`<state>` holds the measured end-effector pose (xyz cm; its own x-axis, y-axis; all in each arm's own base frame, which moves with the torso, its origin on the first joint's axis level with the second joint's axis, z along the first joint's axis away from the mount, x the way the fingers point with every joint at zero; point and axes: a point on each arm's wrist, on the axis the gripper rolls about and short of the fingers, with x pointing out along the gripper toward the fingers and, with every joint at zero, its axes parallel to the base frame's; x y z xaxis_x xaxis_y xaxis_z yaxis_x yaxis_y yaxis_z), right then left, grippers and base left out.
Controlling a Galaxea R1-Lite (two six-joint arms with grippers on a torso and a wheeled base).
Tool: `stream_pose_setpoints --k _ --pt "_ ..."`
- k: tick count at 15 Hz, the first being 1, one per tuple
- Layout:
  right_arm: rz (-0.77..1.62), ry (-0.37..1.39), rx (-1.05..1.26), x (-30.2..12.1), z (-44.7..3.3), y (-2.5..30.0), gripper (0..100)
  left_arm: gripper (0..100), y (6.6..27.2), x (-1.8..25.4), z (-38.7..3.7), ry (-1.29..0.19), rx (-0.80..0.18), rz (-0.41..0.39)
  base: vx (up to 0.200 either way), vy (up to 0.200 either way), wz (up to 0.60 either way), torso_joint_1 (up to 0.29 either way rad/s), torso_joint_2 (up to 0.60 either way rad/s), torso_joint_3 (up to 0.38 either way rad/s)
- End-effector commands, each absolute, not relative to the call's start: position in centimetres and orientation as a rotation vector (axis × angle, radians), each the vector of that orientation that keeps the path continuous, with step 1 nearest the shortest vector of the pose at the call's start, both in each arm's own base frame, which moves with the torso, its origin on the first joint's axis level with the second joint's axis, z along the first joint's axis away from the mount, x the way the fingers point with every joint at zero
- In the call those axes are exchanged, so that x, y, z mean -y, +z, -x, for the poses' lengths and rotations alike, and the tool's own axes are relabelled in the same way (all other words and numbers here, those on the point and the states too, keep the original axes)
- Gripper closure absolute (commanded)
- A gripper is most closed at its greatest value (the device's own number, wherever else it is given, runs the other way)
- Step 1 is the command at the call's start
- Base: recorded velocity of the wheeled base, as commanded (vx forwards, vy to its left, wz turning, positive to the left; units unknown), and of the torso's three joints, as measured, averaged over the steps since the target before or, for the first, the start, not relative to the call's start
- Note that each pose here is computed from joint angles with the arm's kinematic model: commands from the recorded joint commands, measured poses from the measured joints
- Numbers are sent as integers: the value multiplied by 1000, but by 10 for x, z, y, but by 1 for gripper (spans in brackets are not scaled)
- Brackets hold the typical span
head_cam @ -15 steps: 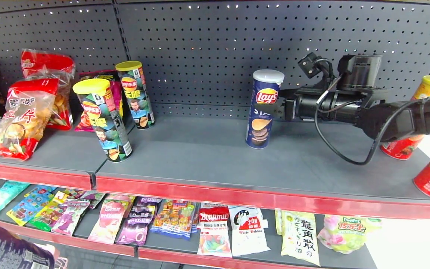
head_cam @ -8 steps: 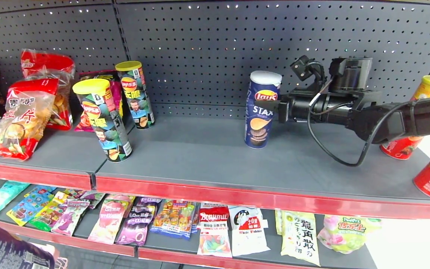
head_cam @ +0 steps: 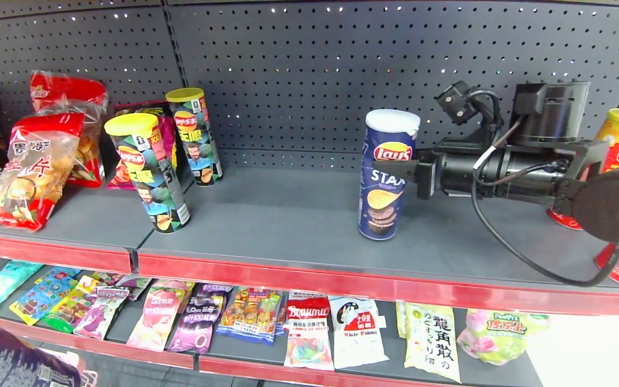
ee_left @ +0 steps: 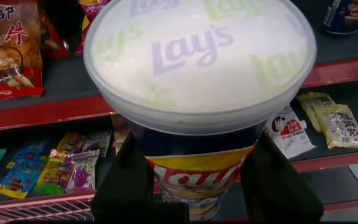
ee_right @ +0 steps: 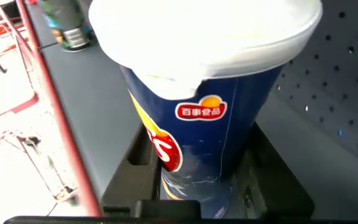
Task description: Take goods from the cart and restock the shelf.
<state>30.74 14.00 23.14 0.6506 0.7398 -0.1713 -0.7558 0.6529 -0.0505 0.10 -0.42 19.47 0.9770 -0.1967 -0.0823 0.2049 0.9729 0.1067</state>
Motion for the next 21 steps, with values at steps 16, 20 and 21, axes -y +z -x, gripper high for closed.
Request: stream_pose_setpoints --k 16,20,21 --pt "143 930 -133 -175 -251 219 100 100 195 4 -3 -208 -77 -119 0 0 0 0 0 0" --pt "146 930 -147 -174 -250 215 100 100 195 4 -3 -208 -77 -119 0 0 0 0 0 0" --pt "147 925 -150 -174 -250 214 100 100 195 4 -3 -208 -76 -119 0 0 0 0 0 0"
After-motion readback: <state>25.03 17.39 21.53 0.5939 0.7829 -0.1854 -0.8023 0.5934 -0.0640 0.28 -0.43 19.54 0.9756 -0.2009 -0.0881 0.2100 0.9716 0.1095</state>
